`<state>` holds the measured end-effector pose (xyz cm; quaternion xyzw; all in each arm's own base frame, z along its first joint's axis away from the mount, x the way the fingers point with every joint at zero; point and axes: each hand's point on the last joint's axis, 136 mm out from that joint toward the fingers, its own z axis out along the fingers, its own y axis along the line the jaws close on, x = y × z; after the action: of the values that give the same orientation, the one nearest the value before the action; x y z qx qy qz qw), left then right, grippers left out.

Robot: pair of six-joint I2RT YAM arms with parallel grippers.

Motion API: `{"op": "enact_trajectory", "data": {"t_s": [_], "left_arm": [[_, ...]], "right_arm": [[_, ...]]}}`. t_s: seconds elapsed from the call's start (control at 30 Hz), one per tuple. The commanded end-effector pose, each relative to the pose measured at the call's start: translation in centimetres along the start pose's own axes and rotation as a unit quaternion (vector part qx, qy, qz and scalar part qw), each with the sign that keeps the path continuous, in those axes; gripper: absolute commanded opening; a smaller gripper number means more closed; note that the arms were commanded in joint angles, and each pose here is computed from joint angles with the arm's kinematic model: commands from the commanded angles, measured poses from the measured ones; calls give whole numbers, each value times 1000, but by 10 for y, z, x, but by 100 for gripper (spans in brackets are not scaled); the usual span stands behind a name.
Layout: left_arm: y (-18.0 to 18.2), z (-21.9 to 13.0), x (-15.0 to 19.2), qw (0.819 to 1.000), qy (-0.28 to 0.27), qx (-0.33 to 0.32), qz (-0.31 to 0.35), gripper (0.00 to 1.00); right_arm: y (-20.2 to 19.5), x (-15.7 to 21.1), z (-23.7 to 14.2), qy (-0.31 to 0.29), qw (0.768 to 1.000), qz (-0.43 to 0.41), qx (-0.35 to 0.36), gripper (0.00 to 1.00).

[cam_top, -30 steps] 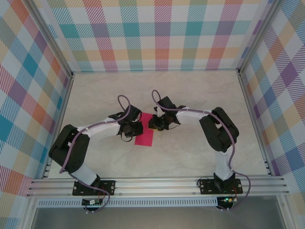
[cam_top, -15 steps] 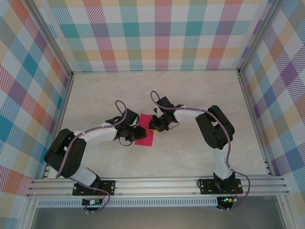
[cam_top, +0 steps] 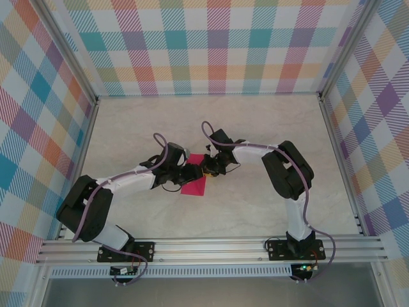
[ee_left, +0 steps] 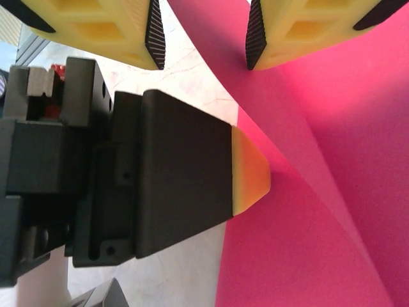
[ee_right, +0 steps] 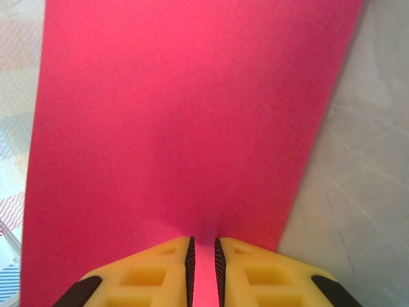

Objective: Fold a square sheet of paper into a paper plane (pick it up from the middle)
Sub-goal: Fold the triangle a second time at the center of the table.

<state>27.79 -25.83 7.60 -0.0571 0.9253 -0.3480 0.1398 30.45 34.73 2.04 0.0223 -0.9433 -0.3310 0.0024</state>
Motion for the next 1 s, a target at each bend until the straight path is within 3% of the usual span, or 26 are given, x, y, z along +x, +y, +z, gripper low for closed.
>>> {"op": "enact_trajectory", "data": {"t_s": [0.0,0.43,0.83,0.97], "left_arm": [[6,7,0,1000,-2,3,-8,43],[20,17,-5,1000,-15,1,-21,42],[29,23,-8,999,-18,-6,-31,47],[30,23,-8,999,-20,-5,-32,47]], "right_arm": [[-1,4,3,10,1000,12,-1,19],[17,-5,-25,-5,999,18,-47,21],[-2,-7,-55,-48,998,6,-41,36],[-2,4,-61,-48,997,-27,-48,49]]}}
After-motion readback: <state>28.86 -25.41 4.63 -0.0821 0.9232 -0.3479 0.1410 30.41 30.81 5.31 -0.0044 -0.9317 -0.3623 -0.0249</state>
